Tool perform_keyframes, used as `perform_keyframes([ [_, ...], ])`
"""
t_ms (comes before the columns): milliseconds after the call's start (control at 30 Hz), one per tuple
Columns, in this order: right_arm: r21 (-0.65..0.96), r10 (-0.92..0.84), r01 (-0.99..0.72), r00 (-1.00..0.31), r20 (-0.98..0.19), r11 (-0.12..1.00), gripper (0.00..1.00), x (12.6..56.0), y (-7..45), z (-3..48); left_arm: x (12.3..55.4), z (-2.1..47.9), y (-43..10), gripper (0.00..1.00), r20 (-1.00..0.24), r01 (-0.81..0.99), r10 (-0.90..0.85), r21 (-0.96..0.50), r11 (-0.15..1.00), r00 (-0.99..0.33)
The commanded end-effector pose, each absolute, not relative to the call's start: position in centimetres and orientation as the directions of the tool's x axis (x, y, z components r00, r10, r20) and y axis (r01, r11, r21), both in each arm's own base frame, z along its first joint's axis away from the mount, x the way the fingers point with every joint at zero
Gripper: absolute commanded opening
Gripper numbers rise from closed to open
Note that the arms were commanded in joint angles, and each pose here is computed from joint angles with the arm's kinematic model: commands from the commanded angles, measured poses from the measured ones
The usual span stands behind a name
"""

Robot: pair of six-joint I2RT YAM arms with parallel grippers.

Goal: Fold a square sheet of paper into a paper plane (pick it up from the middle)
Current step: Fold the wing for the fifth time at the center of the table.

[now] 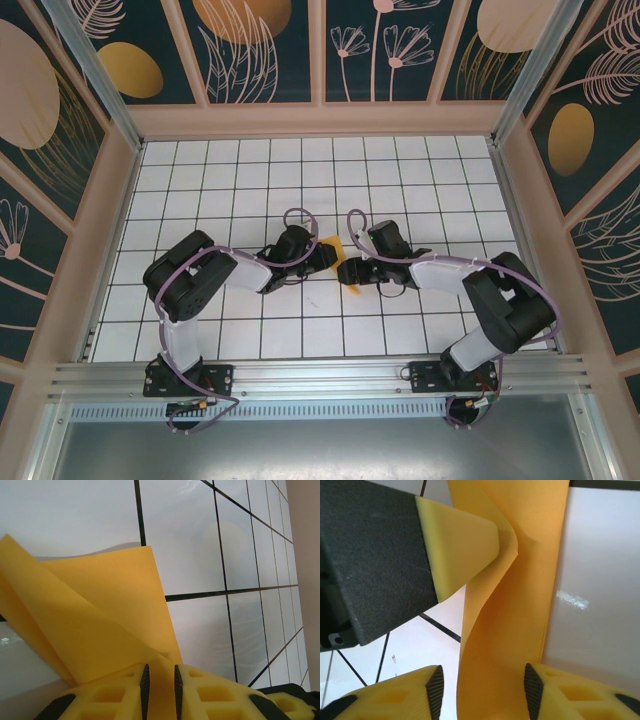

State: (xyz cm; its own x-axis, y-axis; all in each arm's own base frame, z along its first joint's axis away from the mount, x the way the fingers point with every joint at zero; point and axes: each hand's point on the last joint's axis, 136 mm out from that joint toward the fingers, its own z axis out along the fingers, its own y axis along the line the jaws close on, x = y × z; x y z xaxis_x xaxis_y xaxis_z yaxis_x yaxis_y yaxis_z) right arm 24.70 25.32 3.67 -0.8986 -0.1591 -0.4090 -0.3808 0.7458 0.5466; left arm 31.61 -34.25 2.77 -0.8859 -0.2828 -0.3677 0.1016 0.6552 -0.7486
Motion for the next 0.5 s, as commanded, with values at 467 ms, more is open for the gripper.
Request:
perform_keyframes([
  [467, 0.633, -0.092, -0.280, -0.945, -0.314, 0.722, 0.16, 24.0, 24.9, 1.8, 31.7, 2.8, -34.2, 0.25, -0.380, 0.117, -0.251, -0.724, 0.680, -0.890],
])
